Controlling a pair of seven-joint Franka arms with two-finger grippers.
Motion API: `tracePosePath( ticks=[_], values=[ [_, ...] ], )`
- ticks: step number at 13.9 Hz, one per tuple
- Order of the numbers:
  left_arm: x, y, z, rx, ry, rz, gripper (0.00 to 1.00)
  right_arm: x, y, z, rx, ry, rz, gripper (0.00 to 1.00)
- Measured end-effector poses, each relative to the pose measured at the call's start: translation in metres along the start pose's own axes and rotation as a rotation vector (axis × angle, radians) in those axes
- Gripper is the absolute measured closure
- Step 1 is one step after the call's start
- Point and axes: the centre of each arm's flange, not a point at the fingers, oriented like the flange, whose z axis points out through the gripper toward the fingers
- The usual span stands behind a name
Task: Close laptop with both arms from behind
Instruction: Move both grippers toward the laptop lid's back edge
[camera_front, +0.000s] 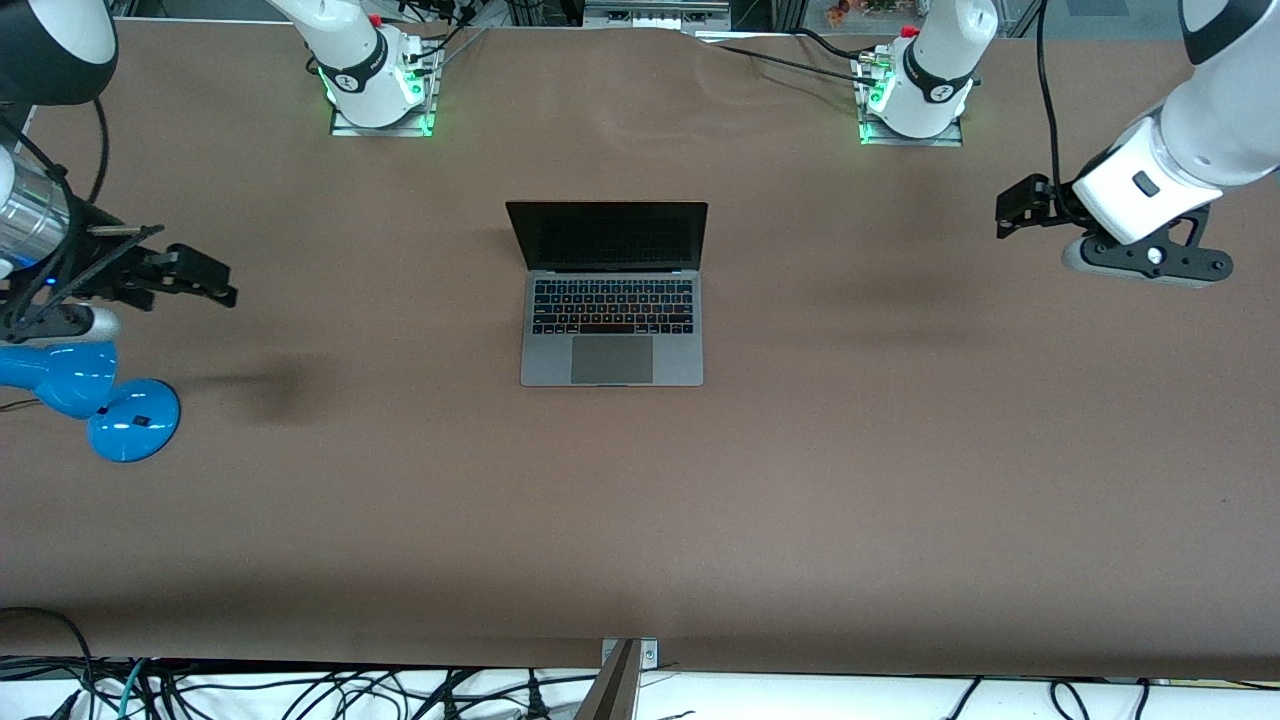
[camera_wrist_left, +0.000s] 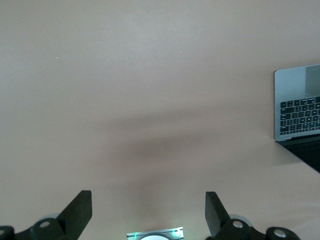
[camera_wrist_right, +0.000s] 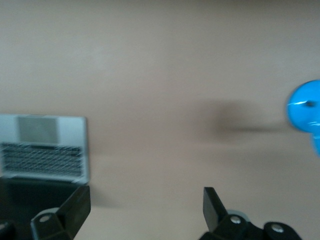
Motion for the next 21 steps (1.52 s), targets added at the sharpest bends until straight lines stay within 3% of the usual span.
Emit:
tracePosePath(
  ticks=[2,7,9,11,14,17,18,21],
  values=[
    [-0.003,0.041,0.003,-0.014,-0.009,-0.029,0.0,-0.003,-0.016,0.011,0.039,-0.057,-0.023,0.0],
    [0.009,0.108,0.034,-0.126,-0.084,-0.132,0.0,-0.01,-0.115,0.056,0.027,-0.146,-0.173,0.0],
    [0.011,0.13,0.041,-0.13,-0.087,-0.157,0.0,-0.017,-0.156,0.074,0.019,-0.176,-0.231,0.0],
    [0.008,0.168,0.054,-0.123,-0.1,-0.163,0.0,-0.023,-0.182,0.087,0.046,-0.205,-0.253,0.0],
    [0.002,0.228,0.08,-0.12,-0.133,-0.198,0.0,-0.028,-0.207,0.105,0.083,-0.249,-0.227,0.0],
    [-0.009,0.275,0.108,-0.095,-0.18,-0.211,0.0,-0.042,-0.246,0.131,0.058,-0.299,-0.195,0.04],
    [-0.012,0.287,0.117,-0.093,-0.201,-0.212,0.0,-0.046,-0.258,0.142,0.054,-0.321,-0.184,0.1],
    [-0.017,0.308,0.137,-0.116,-0.278,-0.266,0.0,-0.058,-0.282,0.176,0.055,-0.42,-0.127,0.43]
  ],
)
